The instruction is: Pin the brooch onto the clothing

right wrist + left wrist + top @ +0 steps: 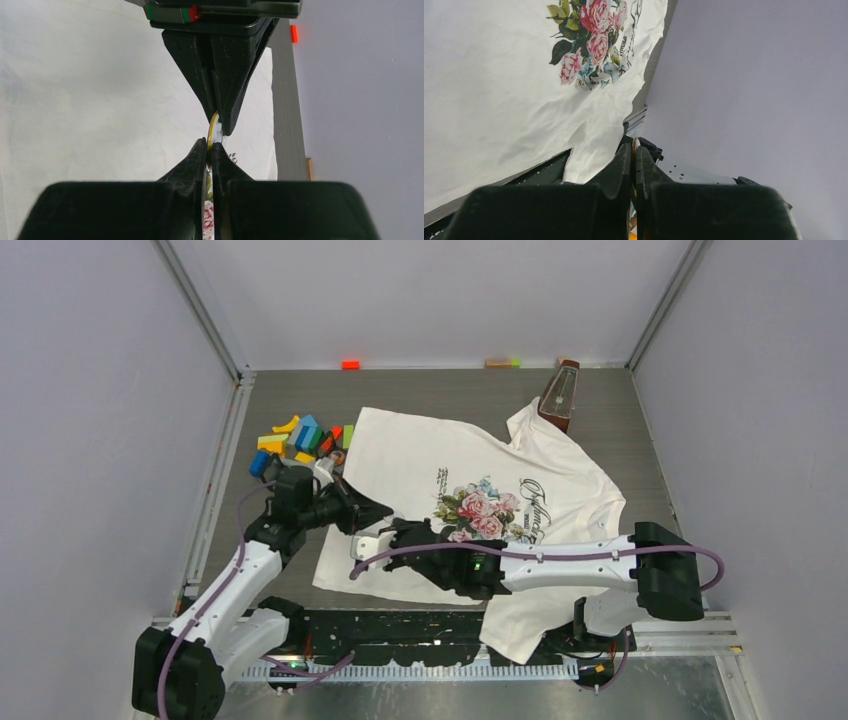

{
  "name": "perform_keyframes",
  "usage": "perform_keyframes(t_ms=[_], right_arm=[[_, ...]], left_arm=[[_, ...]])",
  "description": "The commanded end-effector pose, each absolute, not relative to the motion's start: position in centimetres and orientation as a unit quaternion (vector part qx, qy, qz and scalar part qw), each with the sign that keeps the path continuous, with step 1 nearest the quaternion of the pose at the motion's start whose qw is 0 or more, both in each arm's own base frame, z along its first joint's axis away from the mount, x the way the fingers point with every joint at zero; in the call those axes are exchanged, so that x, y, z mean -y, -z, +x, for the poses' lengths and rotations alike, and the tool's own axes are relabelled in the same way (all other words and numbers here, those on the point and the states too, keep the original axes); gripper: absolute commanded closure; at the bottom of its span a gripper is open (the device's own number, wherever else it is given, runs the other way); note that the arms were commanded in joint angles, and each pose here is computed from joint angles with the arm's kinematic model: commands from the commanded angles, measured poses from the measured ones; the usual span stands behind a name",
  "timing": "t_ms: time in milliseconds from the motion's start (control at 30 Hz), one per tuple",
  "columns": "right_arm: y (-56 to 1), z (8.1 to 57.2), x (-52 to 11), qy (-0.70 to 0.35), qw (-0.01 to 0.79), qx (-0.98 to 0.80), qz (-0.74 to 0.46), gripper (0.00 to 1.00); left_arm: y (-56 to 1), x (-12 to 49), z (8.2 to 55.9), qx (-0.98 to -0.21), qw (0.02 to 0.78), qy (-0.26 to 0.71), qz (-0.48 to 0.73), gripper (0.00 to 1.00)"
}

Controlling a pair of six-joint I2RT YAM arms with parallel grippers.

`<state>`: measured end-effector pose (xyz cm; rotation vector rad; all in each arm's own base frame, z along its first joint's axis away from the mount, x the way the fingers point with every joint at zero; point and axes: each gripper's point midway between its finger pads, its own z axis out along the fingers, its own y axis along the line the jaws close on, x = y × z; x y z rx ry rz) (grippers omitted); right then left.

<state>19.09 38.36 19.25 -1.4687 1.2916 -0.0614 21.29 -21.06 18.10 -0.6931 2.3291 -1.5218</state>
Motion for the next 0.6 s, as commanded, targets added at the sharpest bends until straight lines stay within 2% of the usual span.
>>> perform_keyframes(t_ms=[0,33,100,167,333,567], right_arm=[[-23.8,19.9,-39.1,0.017,0.617,-0.555,-0.558,0.8],[-24.1,19.9,-38.8,0.009,0.621,-0.564,-0.544,0.67],[-24.6,19.7,-38.2,-0.016,0.629,-0.581,-0.517,0.52],[-24.6,19.4,-37.5,-0.039,0.63,-0.594,-0.499,0.46],[-24.3,19.7,-35.7,-0.13,0.607,-0.645,-0.445,0.44],[-27.4,21.5,-34.8,-0.388,0.542,-0.701,-0.252,0.42]], left_arm=[[-18.7,20.8,21.5,-0.796,0.168,0.533,-0.232,1.0],[-18.9,20.6,21.7,-0.793,0.182,0.532,-0.236,1.0],[-19.3,19.9,22.4,-0.783,0.223,0.528,-0.243,1.0],[-19.9,19.1,23.0,-0.77,0.269,0.526,-0.243,1.0],[-21.8,17.1,23.0,-0.738,0.377,0.514,-0.22,1.0],[-23.7,16.1,22.2,-0.709,0.45,0.514,-0.178,1.0]])
